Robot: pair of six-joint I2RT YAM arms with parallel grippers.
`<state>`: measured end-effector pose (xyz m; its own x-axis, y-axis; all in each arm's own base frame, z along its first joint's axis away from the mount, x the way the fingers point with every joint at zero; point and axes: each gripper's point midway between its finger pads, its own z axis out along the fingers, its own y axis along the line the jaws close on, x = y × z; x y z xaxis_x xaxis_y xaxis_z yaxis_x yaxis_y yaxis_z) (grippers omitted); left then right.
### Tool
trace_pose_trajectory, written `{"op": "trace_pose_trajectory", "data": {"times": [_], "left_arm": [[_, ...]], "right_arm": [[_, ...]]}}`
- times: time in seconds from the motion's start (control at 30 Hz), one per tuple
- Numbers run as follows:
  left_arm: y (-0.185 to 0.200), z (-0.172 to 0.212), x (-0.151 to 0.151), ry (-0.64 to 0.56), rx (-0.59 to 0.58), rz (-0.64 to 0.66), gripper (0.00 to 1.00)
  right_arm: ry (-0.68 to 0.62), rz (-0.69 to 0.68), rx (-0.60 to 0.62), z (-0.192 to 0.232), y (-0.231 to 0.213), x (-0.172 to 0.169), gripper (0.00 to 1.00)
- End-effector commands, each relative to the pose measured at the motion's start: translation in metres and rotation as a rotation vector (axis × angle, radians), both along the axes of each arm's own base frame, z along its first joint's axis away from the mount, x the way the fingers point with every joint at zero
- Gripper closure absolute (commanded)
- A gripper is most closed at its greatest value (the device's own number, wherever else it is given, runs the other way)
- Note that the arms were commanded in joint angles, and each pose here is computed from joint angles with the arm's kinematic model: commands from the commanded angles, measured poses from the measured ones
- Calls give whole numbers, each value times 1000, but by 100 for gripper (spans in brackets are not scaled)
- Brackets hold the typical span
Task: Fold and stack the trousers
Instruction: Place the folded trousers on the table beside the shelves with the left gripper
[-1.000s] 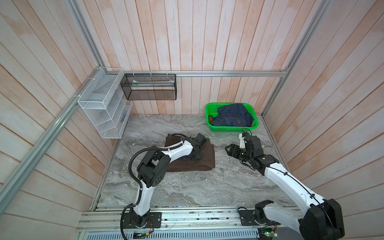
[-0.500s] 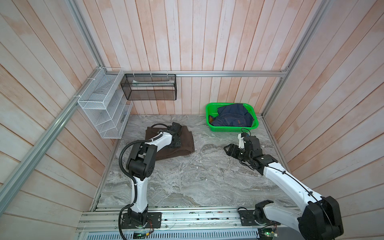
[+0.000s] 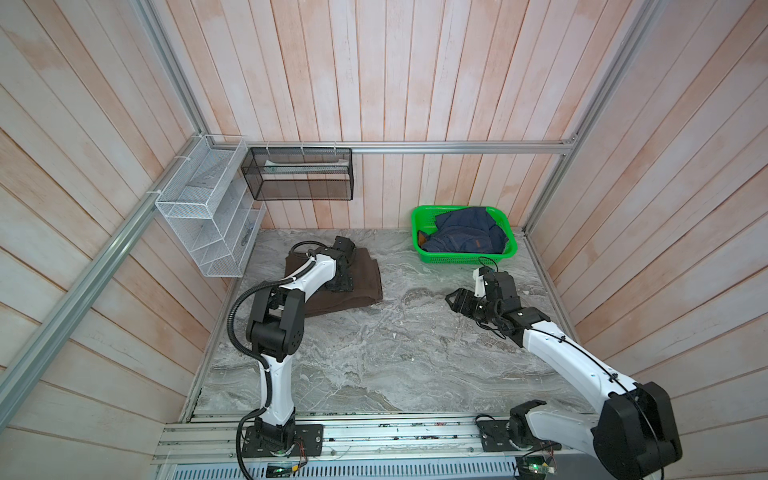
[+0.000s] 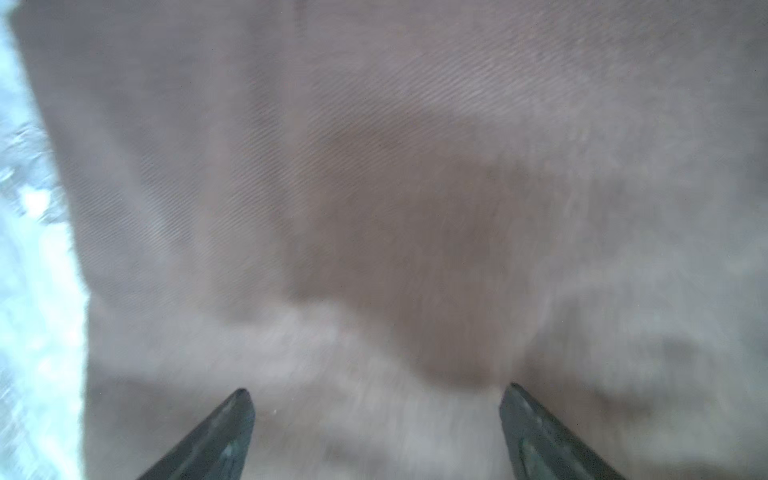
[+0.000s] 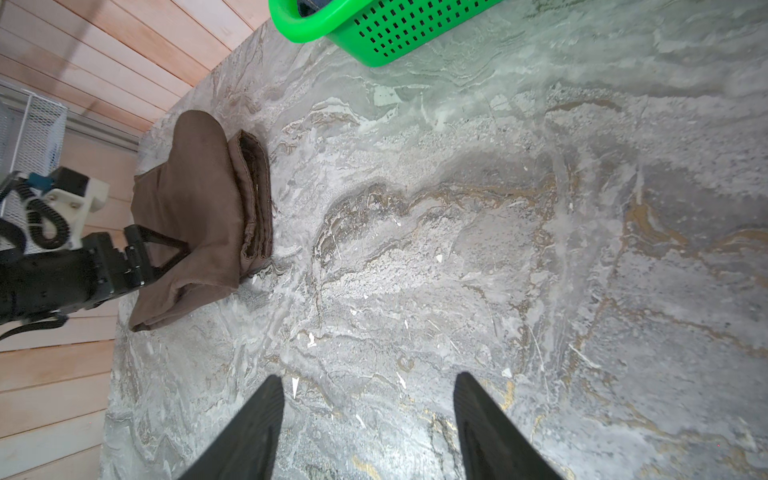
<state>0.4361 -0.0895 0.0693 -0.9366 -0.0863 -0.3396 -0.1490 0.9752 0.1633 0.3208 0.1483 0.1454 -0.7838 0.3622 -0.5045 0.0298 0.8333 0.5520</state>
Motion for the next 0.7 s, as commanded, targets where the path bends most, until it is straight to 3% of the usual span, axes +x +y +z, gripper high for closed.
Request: {"op": "trace_pose_trajectory", "data": {"times": [0.0, 0.27, 0.67], "left_arm": [[6, 4, -25, 58, -2, 52, 5], [17, -44, -29, 150, -12, 80, 8], [78, -75, 11, 186, 42, 97, 13]], "right_arm": [[-1, 9, 17, 1, 4, 4, 34], [-3, 14, 12, 3, 4, 5, 35], [8, 0, 5, -1, 1, 1, 35]]}}
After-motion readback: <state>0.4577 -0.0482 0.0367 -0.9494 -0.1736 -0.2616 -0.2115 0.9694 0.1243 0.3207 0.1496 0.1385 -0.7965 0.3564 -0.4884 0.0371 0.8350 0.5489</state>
